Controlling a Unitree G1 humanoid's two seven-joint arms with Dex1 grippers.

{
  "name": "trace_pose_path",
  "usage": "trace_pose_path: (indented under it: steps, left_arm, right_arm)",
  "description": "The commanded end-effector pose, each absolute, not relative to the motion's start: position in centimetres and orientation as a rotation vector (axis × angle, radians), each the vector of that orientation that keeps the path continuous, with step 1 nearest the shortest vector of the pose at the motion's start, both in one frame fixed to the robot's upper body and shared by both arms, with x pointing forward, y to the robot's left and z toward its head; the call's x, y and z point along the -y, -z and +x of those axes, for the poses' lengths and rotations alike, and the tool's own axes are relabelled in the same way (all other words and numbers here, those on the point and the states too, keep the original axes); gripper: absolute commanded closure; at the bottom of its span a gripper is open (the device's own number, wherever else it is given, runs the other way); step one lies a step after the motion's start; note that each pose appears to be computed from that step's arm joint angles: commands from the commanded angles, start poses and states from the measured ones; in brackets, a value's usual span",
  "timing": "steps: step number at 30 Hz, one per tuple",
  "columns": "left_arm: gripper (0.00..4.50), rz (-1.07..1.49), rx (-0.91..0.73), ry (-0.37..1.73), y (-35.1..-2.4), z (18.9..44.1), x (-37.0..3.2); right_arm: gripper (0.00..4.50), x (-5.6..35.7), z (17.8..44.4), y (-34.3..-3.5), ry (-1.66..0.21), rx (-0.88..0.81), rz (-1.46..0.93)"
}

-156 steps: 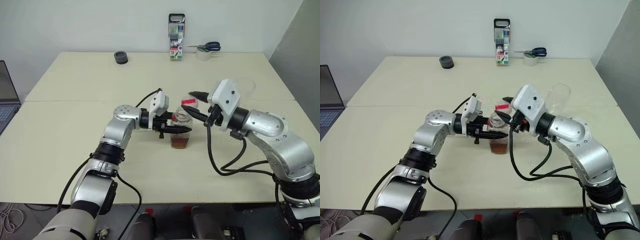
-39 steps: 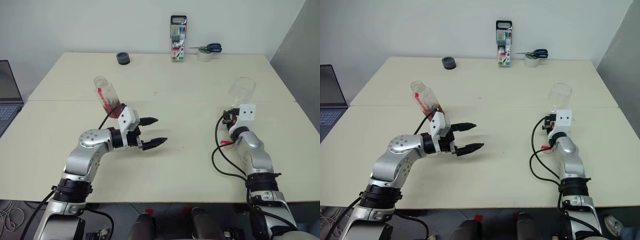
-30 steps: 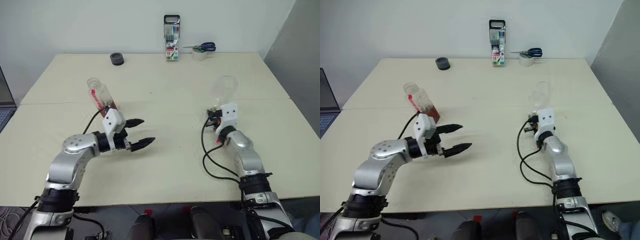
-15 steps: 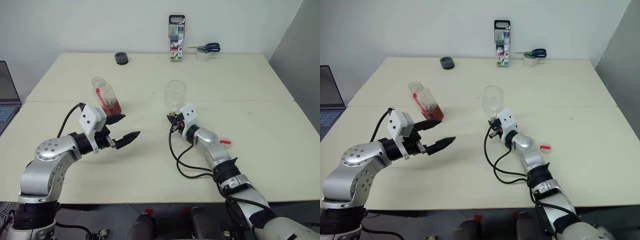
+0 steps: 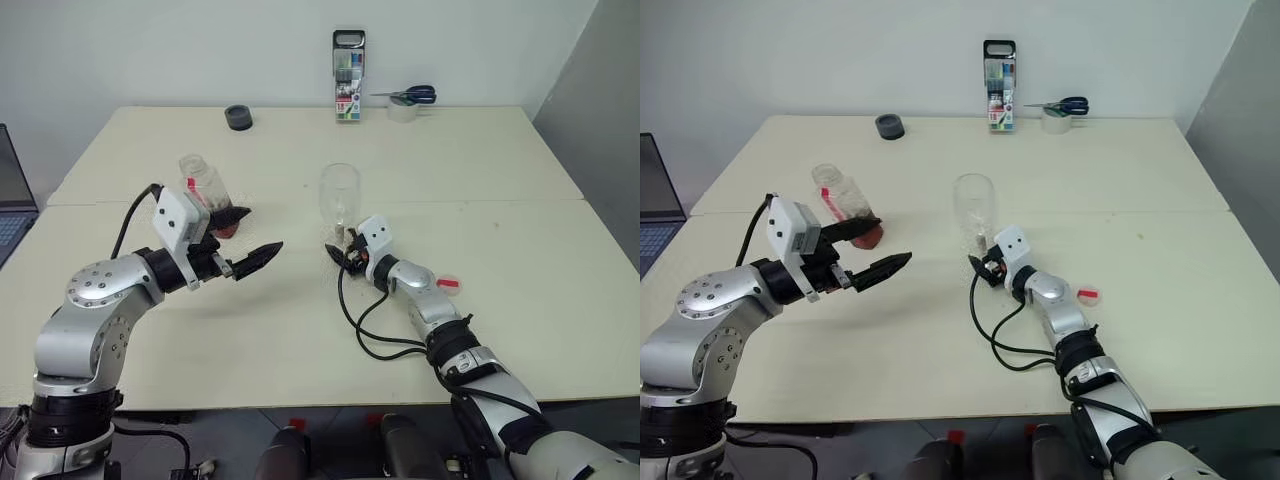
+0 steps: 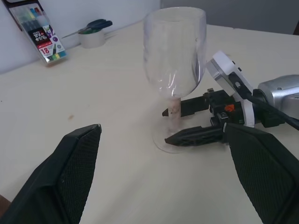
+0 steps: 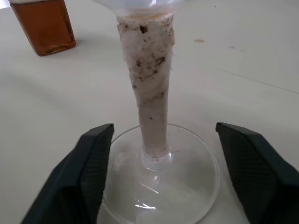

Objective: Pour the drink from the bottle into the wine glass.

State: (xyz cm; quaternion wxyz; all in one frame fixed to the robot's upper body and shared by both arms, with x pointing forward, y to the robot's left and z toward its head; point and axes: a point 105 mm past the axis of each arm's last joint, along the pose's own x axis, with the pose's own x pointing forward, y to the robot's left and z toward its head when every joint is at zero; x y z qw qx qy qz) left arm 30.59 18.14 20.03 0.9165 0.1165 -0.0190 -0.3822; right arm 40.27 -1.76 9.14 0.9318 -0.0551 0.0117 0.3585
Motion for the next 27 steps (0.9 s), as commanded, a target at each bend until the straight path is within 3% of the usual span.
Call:
trace_pose_path:
  steps: [1, 9, 14, 22, 27]
  left_arm:
    - [0.00, 0.243, 0.102, 0.820, -21.3, 30.3, -17.1]
    - [0.00, 0.208, 0.107, 0.804, -20.7, 30.6, -16.6]
    - [0.00, 0.199, 0.064, 0.691, -18.4, 31.0, -18.2]
    - [0.00, 0.209, -0.041, 0.313, -13.1, 31.8, -25.1]
    - [0.00, 0.173, -0.030, 0.192, -12.9, 33.1, -28.1]
  right_arm:
    - [0.03, 1.9, 39.9, -10.3, -0.750, 0.019, -0.114]
    - [0.03, 3.8, 37.3, -9.8, -0.815, -0.009, -0.221]
    - [0.03, 5.3, 33.9, -10.8, -0.916, -0.005, -0.303]
    - [0.03, 6.0, 27.7, -15.0, -1.159, 0.053, -0.326]
    - [0.03, 5.4, 26.1, -16.6, -1.225, 0.059, -0.290]
